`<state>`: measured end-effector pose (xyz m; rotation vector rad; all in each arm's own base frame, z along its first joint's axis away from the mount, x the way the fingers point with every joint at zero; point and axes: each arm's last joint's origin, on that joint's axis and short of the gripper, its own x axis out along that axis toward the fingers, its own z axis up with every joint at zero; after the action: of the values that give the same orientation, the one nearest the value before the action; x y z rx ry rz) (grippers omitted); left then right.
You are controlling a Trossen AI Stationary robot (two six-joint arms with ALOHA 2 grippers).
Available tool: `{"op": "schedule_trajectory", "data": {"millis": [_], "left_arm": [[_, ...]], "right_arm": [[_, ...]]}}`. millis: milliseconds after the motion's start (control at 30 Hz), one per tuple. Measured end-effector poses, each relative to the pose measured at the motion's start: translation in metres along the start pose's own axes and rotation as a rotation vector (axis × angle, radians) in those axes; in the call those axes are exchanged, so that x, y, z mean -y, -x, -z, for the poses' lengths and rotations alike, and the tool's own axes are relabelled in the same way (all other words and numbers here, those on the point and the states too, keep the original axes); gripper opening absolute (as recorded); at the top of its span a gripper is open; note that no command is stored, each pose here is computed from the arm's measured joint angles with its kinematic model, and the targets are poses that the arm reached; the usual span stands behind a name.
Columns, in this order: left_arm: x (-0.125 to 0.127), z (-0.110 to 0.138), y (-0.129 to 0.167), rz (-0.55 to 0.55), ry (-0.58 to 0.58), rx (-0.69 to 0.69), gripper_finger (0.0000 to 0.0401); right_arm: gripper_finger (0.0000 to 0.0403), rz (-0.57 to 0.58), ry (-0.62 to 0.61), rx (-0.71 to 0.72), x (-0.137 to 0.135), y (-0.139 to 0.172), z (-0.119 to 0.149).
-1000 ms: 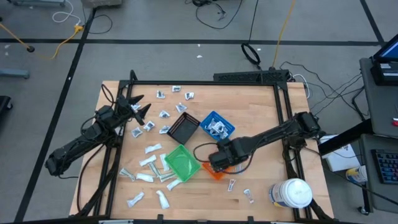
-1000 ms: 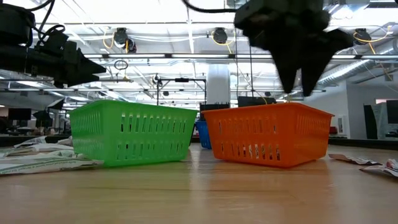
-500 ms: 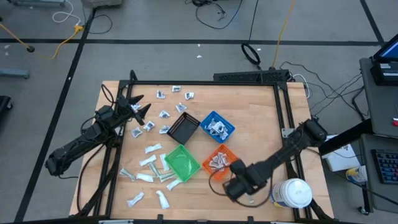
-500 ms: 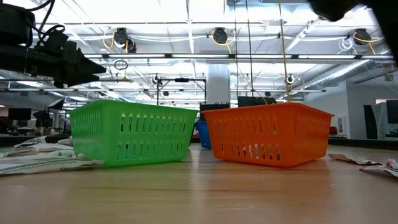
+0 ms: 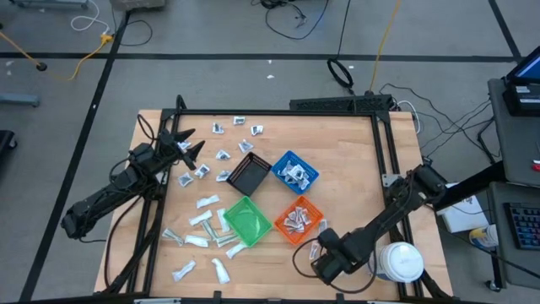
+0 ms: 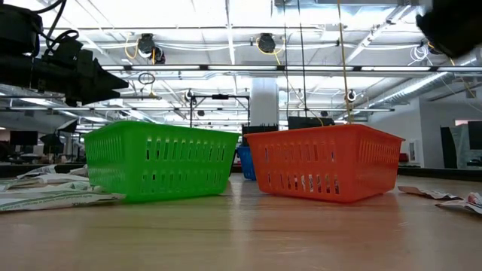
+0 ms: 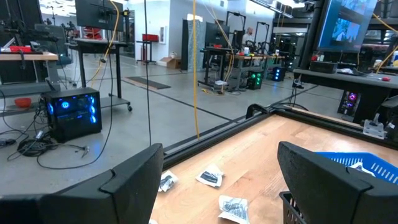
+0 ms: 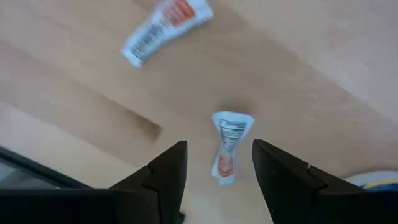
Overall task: Pick & Place First Aid Supplies
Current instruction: Put the orange ointment pack into the orange bin
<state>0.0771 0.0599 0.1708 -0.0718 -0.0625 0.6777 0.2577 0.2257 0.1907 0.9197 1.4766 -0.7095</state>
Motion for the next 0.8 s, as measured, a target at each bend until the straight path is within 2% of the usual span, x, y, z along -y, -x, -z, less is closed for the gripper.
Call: {"op": "schedule_trajectory", "data": {"millis": [167, 433, 567, 800], "left_arm": [[0.0, 0.0, 0.0, 0.0, 0.0, 0.0, 0.0324], [0.0, 0.0, 0.0, 0.0, 0.0, 0.0, 0.0324], [0.0, 0.0, 0.0, 0.0, 0.0, 0.0, 0.0324], [0.0, 0.0, 0.0, 0.0, 0.0, 0.0, 0.0324]], "right_arm": [[0.0176, -0.035, 0.02, -0.054, 0.005, -0.021, -0.002], [0.0163, -0.011, 0.021, -0.143, 0.017, -0.04, -0.003], [0.0122, -0.045, 0.031, -0.15, 0.016, -0.044, -0.004], [0.0016, -0.063, 0.054, -0.151, 0.015, -0.044, -0.007]]}}
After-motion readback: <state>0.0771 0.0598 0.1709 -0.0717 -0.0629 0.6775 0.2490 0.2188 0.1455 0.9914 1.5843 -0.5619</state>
